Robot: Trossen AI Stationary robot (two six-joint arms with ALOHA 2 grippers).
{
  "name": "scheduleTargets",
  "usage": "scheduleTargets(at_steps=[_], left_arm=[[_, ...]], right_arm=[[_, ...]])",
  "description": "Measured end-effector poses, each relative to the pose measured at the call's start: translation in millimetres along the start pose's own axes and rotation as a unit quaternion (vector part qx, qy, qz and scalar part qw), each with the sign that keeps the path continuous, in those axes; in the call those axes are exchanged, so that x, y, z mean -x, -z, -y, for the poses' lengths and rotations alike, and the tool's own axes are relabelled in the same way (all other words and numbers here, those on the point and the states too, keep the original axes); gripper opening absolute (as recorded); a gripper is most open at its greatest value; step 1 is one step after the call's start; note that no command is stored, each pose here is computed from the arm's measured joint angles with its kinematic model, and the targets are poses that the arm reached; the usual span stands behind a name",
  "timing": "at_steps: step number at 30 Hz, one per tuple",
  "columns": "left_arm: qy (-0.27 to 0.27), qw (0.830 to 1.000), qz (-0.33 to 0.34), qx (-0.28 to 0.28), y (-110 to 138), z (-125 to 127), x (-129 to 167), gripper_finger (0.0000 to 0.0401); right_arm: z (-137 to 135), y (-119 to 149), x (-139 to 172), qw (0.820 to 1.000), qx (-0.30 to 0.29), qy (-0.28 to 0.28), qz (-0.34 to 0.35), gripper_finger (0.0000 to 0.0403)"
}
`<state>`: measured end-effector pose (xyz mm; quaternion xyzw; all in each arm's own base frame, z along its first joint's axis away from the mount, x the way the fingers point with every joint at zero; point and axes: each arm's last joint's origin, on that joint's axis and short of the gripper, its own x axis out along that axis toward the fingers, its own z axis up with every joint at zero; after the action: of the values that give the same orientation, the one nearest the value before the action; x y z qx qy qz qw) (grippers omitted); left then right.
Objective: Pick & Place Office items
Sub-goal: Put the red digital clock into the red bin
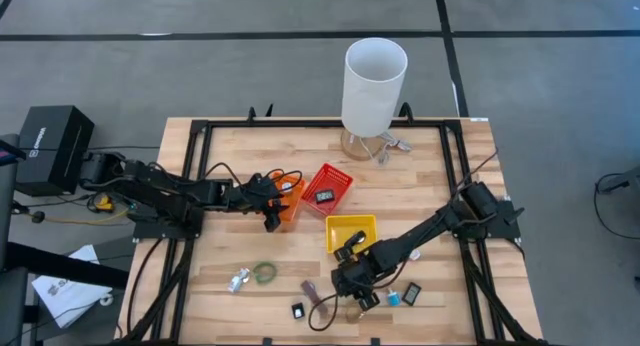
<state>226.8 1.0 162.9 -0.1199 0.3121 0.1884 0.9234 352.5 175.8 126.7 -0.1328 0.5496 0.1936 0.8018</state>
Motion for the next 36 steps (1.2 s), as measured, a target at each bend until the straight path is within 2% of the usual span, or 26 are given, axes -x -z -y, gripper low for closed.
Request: scheduleTargets(at_steps=[4,9,12,16,21,26,29,36], left_arm=[[0.000,1.000,0.000,0.000,0.0,0.0,0.0,0.0185],[0.000,1.000,0.000,0.000,0.0,0.0,0.0,0.0186],[0.000,1.000,0.000,0.000,-0.1,0.0,0.0,0.0186],[0.000,1.000,0.000,0.000,-0.1,0.0,0.0,0.0186],[0.002,1.000,0.004,0.001,-0.7,0.3,0.0,0.0186],[0.003,1.000,0.008,0.003,-1.6,0.6,0.0,0.0186],[0.004,1.000,0.010,0.003,-1.9,0.7,0.0,0.0186],[0.004,1.000,0.010,0.003,-1.9,0.8,-0.1,0.0186]], right_arm=[[4.8,-1.3,3.2,1.000,-0.008,-0.006,-0.005,0.0130],[10.1,-7.1,16.4,0.999,0.004,-0.041,-0.032,0.0144],[13.4,-12.7,39.3,0.998,0.028,-0.042,-0.045,0.0150],[26.4,-12.7,72.5,0.996,0.058,-0.017,-0.060,0.0128],[63.3,-5.2,125.4,0.996,0.054,0.066,-0.040,0.0124],[117.2,6.2,155.4,0.991,0.014,0.131,-0.007,0.0151],[152.9,14.3,155.3,0.988,-0.024,0.156,0.003,0.0150],[212.1,36.8,115.9,0.986,-0.030,0.159,-0.049,0.0128]])
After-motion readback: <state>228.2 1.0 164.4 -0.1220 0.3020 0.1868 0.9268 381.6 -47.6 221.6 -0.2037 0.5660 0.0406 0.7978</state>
